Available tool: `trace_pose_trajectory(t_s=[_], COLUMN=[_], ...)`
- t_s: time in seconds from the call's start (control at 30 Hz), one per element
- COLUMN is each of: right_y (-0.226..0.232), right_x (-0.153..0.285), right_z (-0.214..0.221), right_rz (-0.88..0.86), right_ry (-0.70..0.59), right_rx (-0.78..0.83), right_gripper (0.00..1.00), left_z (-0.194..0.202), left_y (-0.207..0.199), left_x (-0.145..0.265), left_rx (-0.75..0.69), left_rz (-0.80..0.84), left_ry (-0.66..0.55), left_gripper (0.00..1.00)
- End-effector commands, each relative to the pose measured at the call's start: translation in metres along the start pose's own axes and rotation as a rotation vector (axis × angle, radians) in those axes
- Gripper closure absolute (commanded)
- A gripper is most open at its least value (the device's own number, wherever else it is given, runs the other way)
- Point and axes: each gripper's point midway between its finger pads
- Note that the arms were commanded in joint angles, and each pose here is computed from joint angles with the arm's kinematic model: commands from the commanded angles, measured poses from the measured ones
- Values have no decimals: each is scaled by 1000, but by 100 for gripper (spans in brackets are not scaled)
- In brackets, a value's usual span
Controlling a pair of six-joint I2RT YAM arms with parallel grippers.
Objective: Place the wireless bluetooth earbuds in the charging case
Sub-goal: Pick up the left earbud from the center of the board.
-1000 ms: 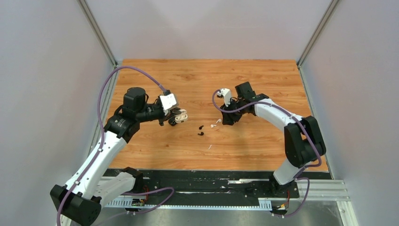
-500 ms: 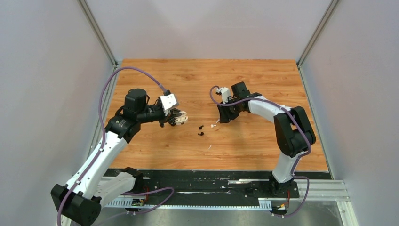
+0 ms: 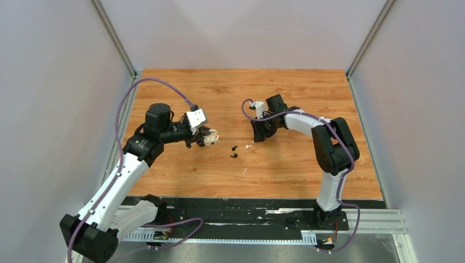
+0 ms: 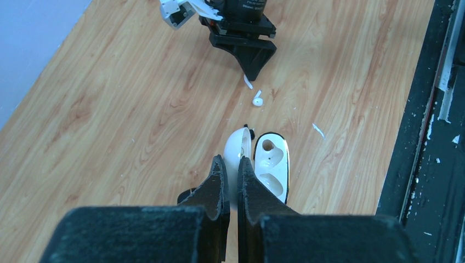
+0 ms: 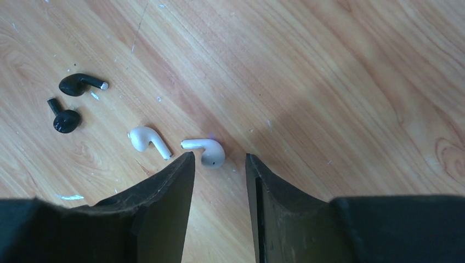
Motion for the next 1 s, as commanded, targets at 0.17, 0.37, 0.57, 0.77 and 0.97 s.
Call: trace_pose_trajectory(t_s=[0.17, 0.37, 0.57, 0.77, 0.97], right_y=[-6, -2, -4, 0, 5], right_x=[-5, -4, -4, -5, -6], right_z=[-18, -13, -4, -1, 1], right_rz=[-2, -17, 19, 9, -9], right_ry=[-40, -33, -9, -4, -4], right_rx=[36, 42, 59, 80, 103], right_gripper=[60, 62, 65, 68, 73], left_z=[-7, -6, -5, -4, -3], left_y=[3, 5, 6, 6, 6], left_x=[2, 2, 0, -1, -1], left_rx=[-3, 0, 4, 6, 8], left_rz=[-13, -17, -18, -15, -17], left_ry=[-42, -44, -49, -51, -54], left_gripper=[100, 100, 100, 100, 100])
Point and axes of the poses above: each gripper's point midway between its finger pads, its own x axis back along the fingers, its own y axis along the line the jaws close on, z = x × y, and after that the axes turned 13 degrees about x, right-handed
